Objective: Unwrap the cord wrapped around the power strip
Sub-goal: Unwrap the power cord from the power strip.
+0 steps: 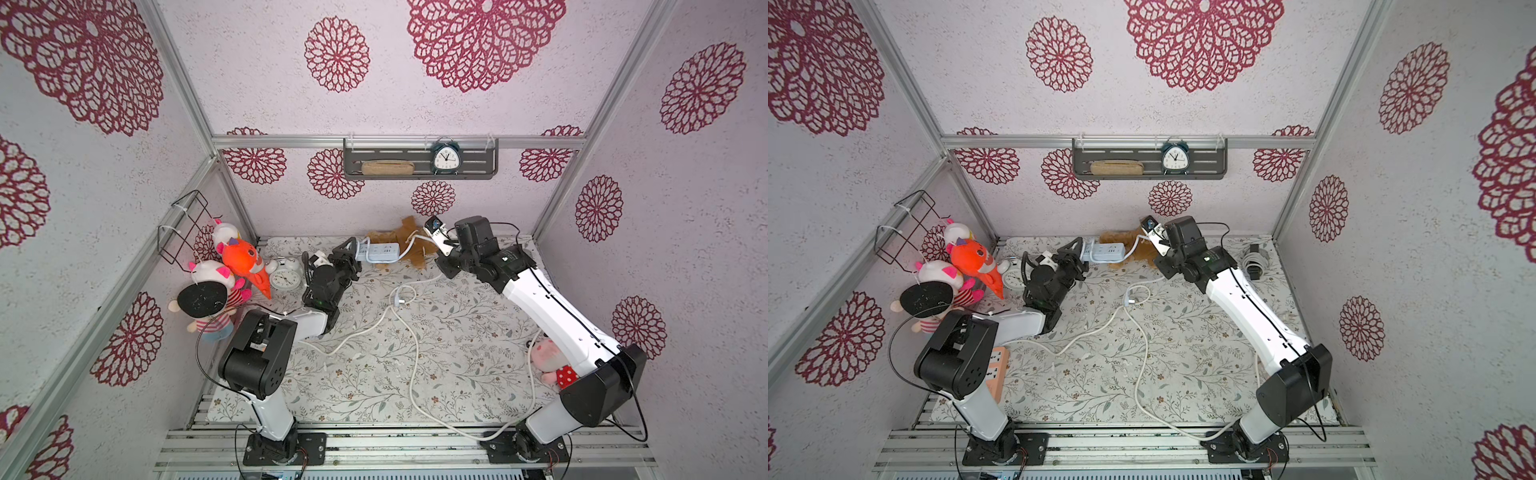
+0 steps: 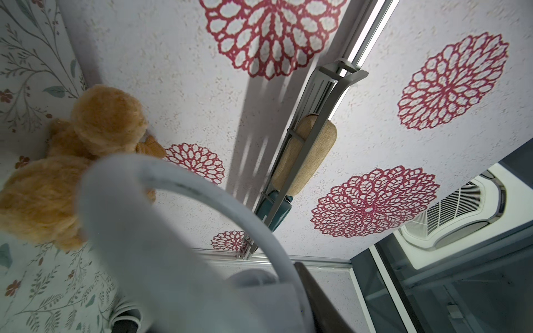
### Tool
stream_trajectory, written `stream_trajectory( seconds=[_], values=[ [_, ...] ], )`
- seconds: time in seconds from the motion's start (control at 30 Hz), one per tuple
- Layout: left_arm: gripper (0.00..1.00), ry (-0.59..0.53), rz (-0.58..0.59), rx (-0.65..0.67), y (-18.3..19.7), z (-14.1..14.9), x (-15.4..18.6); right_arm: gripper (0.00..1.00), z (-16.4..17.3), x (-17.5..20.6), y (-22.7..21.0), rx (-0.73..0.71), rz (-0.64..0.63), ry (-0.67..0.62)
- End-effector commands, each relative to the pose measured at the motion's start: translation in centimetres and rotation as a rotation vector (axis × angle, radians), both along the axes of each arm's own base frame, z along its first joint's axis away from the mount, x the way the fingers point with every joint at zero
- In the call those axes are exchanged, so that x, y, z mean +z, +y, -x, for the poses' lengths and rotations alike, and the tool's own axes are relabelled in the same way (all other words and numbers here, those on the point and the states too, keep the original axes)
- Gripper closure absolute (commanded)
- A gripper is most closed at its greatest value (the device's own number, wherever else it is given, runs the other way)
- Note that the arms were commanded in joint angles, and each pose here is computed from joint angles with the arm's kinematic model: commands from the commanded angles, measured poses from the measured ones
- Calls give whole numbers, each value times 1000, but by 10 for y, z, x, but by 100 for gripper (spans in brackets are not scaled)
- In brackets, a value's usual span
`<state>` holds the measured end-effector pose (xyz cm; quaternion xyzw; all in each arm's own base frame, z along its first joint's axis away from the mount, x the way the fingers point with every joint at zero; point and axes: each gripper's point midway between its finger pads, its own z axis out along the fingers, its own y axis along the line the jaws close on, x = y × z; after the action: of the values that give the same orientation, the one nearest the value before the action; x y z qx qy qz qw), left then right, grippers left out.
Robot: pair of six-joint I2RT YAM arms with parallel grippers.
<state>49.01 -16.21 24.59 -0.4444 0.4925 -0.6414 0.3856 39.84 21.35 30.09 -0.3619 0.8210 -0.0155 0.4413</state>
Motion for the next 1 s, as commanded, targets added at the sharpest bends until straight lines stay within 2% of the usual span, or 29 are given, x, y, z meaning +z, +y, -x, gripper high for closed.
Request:
stream_trajectory(
  seconds=[0.0,0.13,0.2,0.3,0.4,0.57,0.73,0.97],
  values=[
    [100,-59,-45,14,-1,-5,15,100,13,30,-12,22,-72,-49],
    [100,28,-186,55,8,-7,-15,100,24,65,-19,59,-247,-64],
    [100,45,-215,58,10,-5,-24,100,27,86,-28,51,-295,-106],
    [100,31,-210,13,2,-4,-21,100,11,96,-58,-59,-262,-139],
    [100,-6,-177,-47,-5,-2,-11,100,-19,73,-93,-184,-201,-104],
    [100,-99,-46,-50,11,7,12,100,-52,-2,-135,-337,-153,30],
    [100,-109,-81,37,48,16,25,100,-51,-57,-175,-451,-71,121],
    [100,-130,-39,102,78,16,27,100,-42,-114,-219,-569,-11,217]
  ],
)
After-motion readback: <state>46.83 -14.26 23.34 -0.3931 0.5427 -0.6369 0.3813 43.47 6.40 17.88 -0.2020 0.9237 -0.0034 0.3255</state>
